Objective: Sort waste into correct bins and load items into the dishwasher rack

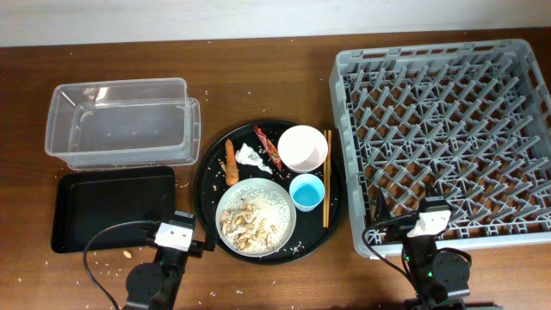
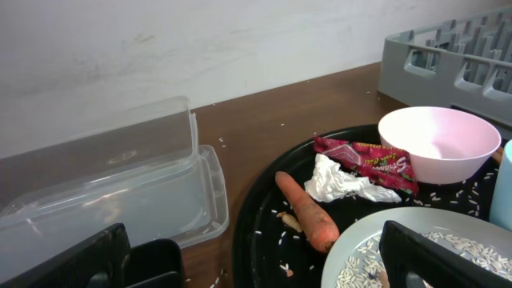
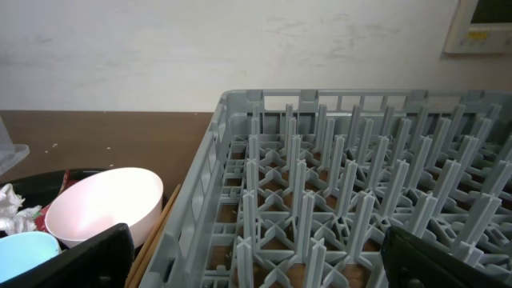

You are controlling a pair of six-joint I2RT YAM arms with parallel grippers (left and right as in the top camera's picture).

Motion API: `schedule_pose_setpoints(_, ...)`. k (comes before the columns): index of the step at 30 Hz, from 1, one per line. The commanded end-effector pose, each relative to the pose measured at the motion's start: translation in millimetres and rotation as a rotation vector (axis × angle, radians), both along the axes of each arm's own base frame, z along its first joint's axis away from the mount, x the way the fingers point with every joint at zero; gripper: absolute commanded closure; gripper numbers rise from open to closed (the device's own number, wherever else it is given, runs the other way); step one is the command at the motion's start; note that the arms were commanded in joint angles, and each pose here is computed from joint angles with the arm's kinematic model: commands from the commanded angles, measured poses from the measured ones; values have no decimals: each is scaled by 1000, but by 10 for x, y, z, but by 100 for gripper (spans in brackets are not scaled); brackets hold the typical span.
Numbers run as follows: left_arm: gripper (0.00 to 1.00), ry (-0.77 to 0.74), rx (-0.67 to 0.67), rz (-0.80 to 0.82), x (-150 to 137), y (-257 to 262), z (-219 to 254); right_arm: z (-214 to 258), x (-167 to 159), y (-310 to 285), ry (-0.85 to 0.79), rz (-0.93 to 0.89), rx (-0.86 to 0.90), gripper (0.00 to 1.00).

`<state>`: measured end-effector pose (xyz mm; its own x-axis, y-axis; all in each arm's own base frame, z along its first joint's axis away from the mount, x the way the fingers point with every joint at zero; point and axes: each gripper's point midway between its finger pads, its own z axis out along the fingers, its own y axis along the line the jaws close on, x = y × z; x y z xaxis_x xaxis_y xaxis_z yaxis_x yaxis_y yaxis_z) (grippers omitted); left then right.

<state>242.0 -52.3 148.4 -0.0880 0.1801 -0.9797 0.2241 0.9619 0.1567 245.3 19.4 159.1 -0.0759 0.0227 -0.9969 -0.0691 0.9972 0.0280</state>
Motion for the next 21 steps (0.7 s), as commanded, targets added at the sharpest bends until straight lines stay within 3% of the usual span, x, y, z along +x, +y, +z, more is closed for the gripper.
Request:
schedule_pose_setpoints(1,1,519,-6,81,-594,290,-776,1753,47,740,163,439,40,2)
schedule_pose_setpoints(6,1,519,-7,81,-594,290,-776,1418,-50,592,164,356,-19,2)
schedule_pose_setpoints(14,1,519,-7,81,-594,290,-776,194,-313,411,139,262,-24,2)
schedule_pose_setpoints(16,1,519,-6,81,-594,290,-776,-74,-234,425,163,260,15,2)
schedule_pose_setpoints(21,1,519,-6,81,-594,290,-776,-96,-186,439,115,266,13,2)
